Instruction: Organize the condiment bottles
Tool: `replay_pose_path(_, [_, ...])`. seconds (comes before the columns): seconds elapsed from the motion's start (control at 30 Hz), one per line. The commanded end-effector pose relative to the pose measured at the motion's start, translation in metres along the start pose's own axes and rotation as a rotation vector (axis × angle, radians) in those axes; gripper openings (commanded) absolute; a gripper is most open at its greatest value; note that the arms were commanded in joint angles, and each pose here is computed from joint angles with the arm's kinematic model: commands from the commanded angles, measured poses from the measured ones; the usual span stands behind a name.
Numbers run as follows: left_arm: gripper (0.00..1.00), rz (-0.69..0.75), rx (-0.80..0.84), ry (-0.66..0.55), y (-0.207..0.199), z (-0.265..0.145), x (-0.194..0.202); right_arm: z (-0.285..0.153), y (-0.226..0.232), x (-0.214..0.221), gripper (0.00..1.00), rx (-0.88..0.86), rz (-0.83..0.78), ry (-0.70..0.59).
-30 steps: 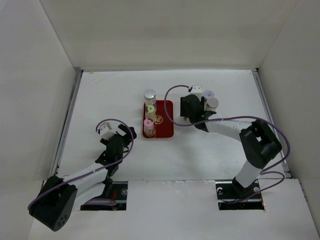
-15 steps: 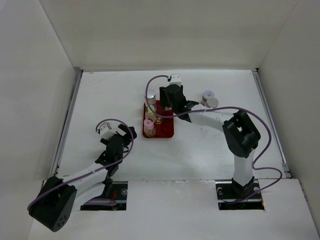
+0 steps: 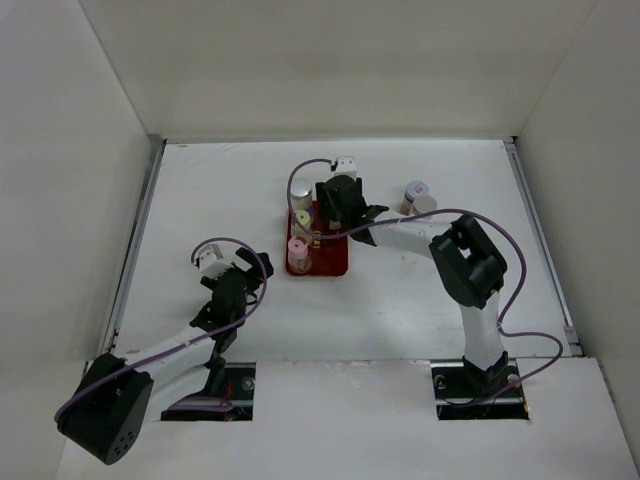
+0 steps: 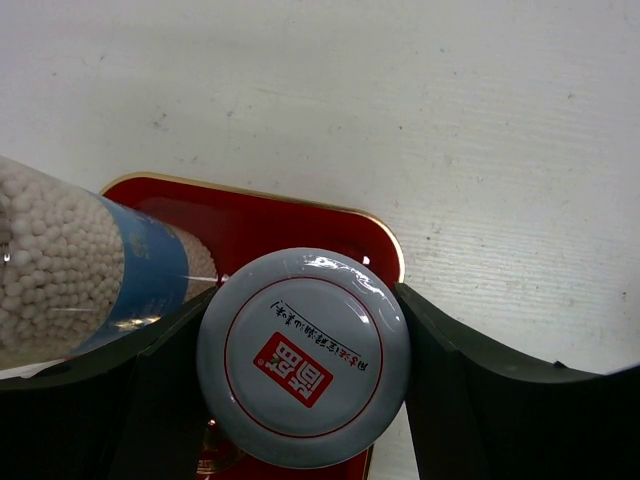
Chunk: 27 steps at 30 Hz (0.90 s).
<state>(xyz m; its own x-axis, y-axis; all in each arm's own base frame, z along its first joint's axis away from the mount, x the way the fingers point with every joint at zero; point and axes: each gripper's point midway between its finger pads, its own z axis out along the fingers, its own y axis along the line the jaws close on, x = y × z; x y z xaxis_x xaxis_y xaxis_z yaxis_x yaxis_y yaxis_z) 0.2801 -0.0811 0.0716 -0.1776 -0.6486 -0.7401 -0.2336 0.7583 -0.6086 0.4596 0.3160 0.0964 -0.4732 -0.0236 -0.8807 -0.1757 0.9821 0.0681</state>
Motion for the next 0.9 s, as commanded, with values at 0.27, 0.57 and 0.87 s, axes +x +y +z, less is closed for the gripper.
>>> replay_pose_path(0.27, [1.0,-0.034,0.037,-0.03,-0.009,-0.001,-0.008,-0.045,0.01,-0.086,0.81,-0.037,0.11,-0.228])
replay_pose_path(0.57, [1.0,-0.036,0.048,-0.028,-0.013,-0.001,-0.008,-0.11,-0.056,-0.088,0.79,0.042,0.146,-0.246])
replay_pose_path(0.87, [1.0,-0.03,0.048,-0.022,-0.014,-0.001,-0.007,-0.092,-0.188,-0.098,0.8,0.234,0.151,-0.122])
